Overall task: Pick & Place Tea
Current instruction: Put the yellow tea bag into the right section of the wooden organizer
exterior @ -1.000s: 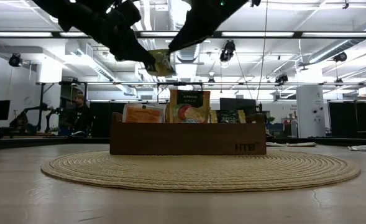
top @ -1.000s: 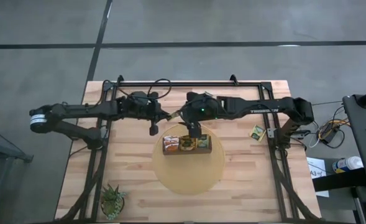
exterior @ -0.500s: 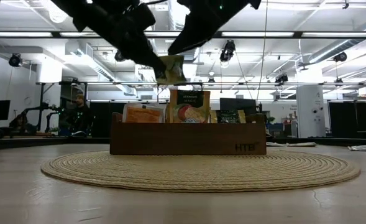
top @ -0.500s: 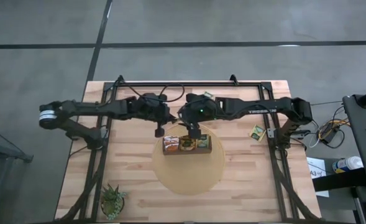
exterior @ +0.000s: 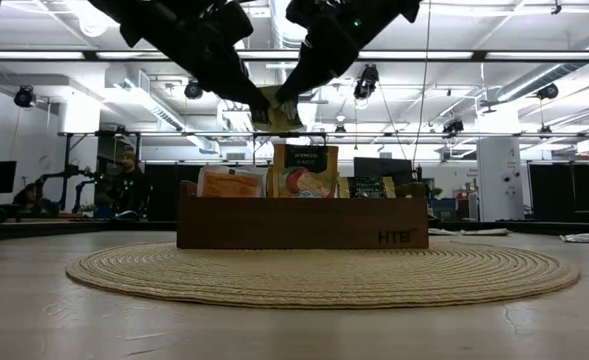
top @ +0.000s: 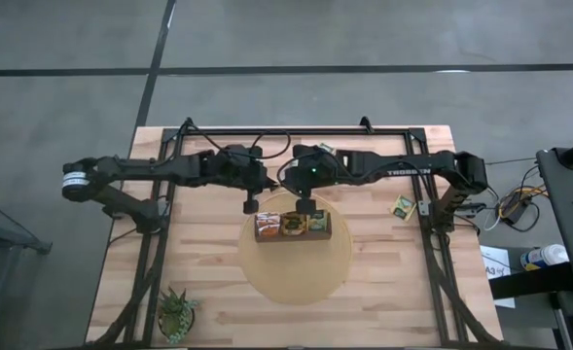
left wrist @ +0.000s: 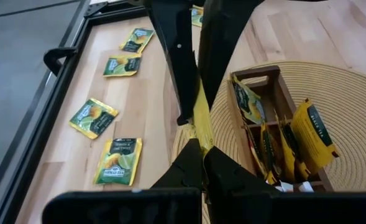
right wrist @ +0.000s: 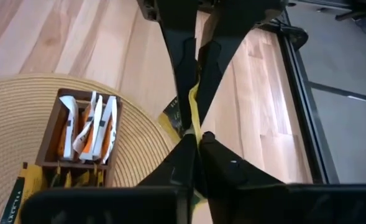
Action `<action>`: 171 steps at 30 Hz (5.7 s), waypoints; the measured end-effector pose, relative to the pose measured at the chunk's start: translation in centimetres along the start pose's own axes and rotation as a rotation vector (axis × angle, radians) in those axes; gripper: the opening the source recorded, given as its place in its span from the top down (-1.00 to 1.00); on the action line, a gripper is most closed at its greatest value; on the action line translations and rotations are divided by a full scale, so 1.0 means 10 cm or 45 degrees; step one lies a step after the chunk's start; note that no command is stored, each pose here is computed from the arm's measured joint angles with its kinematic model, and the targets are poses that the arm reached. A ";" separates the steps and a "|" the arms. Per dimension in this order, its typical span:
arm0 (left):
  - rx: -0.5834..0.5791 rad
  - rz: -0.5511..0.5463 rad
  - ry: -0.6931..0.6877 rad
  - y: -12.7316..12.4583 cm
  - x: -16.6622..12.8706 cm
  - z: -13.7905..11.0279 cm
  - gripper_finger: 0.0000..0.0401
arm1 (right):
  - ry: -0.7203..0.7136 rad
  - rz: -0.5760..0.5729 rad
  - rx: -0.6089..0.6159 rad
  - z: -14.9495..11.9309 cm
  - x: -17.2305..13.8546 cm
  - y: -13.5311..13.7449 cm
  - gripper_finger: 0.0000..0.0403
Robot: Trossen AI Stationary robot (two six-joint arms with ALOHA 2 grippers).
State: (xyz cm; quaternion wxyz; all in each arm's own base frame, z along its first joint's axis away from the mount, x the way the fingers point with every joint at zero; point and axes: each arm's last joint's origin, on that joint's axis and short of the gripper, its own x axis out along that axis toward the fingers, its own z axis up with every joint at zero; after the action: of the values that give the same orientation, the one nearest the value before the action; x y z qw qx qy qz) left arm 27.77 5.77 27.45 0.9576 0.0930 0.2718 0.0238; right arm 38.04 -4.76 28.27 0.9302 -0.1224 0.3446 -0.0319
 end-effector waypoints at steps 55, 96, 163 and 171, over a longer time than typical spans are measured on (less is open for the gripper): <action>-0.218 0.055 -1.194 -0.07 -0.37 -0.03 0.06 | -1.542 -0.195 0.280 -0.71 -0.09 0.19 0.96; -0.144 0.051 -0.487 0.01 -0.16 0.15 1.00 | -0.823 -0.031 0.306 -0.55 -0.20 0.12 0.09; -0.157 0.188 -0.223 0.05 -0.11 0.15 0.07 | 0.327 0.392 0.296 -0.92 -0.22 0.46 0.96; -0.156 0.191 -0.246 0.06 -0.11 0.16 0.07 | 0.355 0.393 0.298 -1.06 -0.13 0.51 0.96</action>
State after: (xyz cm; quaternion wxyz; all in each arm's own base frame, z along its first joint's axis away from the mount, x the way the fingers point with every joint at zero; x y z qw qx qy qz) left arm 27.69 5.95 29.46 0.9787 0.0564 0.1688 0.1028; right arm 30.02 -1.84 20.03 0.8753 0.0459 0.4783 0.0545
